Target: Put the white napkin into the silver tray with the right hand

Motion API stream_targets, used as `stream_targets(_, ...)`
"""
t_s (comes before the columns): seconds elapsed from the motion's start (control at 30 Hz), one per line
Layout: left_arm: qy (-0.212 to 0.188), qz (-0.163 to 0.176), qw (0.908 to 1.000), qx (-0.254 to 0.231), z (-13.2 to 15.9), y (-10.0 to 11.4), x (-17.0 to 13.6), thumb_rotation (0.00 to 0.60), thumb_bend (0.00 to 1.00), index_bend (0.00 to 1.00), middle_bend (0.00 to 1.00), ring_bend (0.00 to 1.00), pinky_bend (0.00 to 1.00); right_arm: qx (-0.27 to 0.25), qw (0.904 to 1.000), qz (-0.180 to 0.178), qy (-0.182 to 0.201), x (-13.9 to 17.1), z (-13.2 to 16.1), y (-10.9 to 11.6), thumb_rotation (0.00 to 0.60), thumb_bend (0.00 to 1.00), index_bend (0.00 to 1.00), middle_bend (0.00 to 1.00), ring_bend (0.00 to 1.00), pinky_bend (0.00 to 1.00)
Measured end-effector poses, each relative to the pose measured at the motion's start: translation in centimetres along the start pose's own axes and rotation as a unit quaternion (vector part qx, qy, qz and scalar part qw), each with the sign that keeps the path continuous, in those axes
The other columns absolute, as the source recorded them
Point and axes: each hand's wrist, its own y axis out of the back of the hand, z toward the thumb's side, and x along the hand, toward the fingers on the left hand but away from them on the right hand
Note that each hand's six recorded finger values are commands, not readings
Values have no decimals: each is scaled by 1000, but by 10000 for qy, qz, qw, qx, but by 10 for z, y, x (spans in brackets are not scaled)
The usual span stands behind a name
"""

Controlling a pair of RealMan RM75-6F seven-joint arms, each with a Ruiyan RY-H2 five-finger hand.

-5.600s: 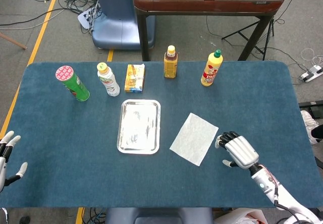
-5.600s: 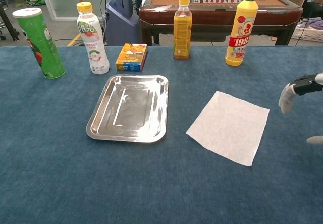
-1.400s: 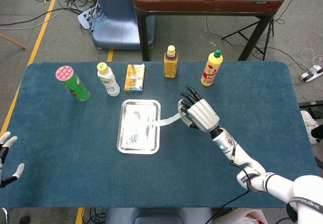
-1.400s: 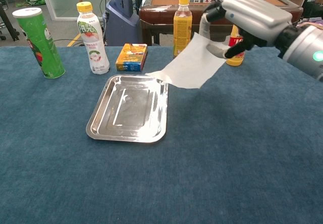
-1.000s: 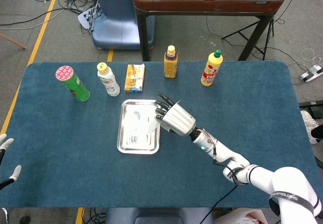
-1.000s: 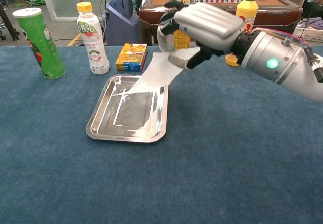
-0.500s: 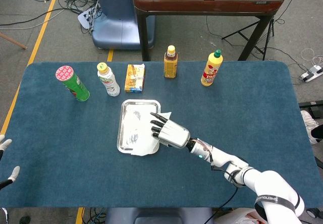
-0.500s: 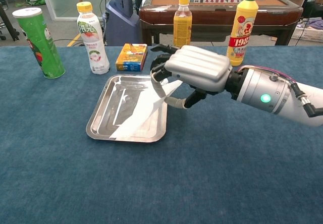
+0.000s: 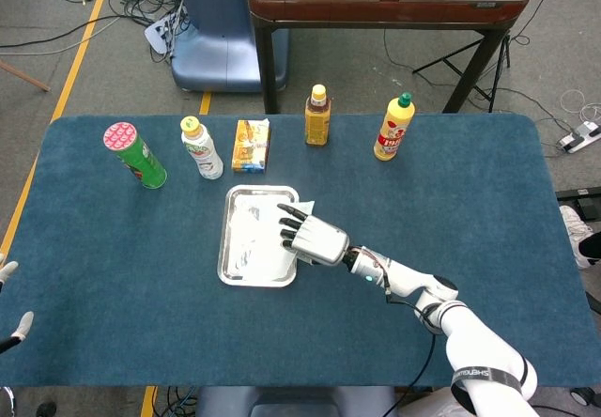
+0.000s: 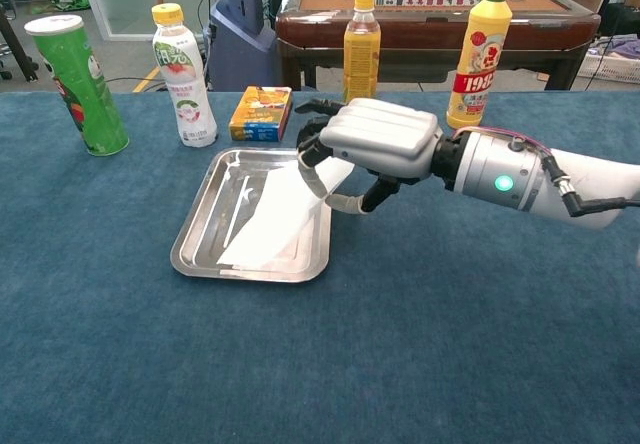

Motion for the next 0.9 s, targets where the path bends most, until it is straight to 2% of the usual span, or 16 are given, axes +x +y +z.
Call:
stream_targets(0.47,45,9,10000,28,-1,1,-1,600,274,172,103,134,17,138,9990,357,222,-22,0,-6,600,425,698,416,219,0)
stream_targets(0.73,99,50,9999,32,-3,3,-2,600,274,172,103,134,17,228,9980,539,250,-27,-1,-10,600,357,697,404,219,0)
stream_targets(0.9,90,43,9999,36,-3,3,-2,600,274,172,103,134,17,239,9978,598,179,-26,-3,-13,600,273,698,395,219,0)
